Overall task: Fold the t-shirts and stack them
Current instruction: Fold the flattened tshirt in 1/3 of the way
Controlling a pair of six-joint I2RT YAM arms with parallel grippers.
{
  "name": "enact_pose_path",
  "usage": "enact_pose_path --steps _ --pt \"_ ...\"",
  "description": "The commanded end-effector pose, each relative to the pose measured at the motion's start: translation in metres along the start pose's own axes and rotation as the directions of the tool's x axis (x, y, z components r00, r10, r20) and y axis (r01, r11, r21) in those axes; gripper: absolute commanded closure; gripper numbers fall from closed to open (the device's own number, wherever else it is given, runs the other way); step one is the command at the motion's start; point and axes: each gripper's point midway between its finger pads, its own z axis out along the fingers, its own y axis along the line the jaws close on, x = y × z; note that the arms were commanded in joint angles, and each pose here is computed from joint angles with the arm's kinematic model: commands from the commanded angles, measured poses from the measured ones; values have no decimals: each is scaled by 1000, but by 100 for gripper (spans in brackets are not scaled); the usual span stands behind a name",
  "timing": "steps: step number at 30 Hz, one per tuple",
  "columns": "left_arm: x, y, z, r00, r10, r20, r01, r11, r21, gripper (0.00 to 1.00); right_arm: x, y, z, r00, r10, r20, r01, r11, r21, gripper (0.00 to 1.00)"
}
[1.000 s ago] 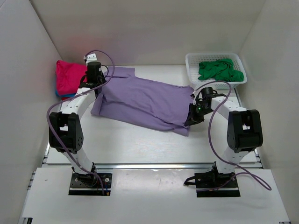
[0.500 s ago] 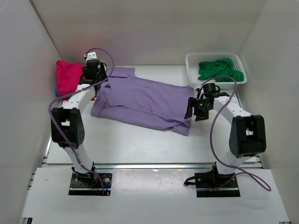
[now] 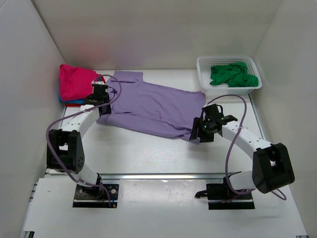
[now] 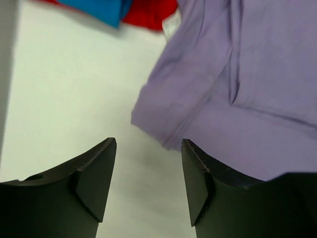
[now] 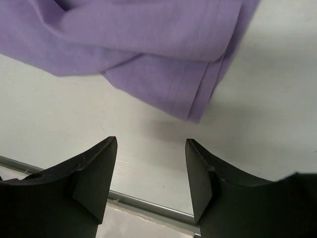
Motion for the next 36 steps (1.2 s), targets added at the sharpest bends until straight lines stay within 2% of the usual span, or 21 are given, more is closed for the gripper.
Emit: enact_pose_path --steps 1,6,12,18,26,31,33,35,36 --pt "24 -8 6 997 -24 -70 24 1000 -2 33 -8 12 0 995 67 78 -65 998 -26 46" --pt "36 -19 18 996 -56 -69 57 998 10 39 -3 13 2 992 84 90 -82 996 -30 46" --pt "58 -28 26 993 -12 -114 12 1000 2 42 -3 9 5 992 91 85 -88 996 -35 46" --pt "60 -27 37 995 -22 -93 19 999 -32 46 -3 8 6 993 89 84 -85 995 -44 47" --pt "38 -12 39 998 -56 -26 53 995 -90 55 6 7 14 993 97 62 -96 995 -28 48" --pt "40 -12 46 998 -48 -47 43 994 -97 58 10 -1 22 993 104 49 -104 995 0 47" --pt "41 -10 48 997 -46 -54 40 994 -105 63 10 -1 22 993 107 45 -108 994 3 48" --pt "38 -11 48 998 -53 -46 48 994 -102 76 9 -6 23 992 115 51 -116 993 14 51" --pt "37 -11 49 998 -52 -46 47 993 -107 78 10 -6 24 992 118 48 -119 993 16 53"
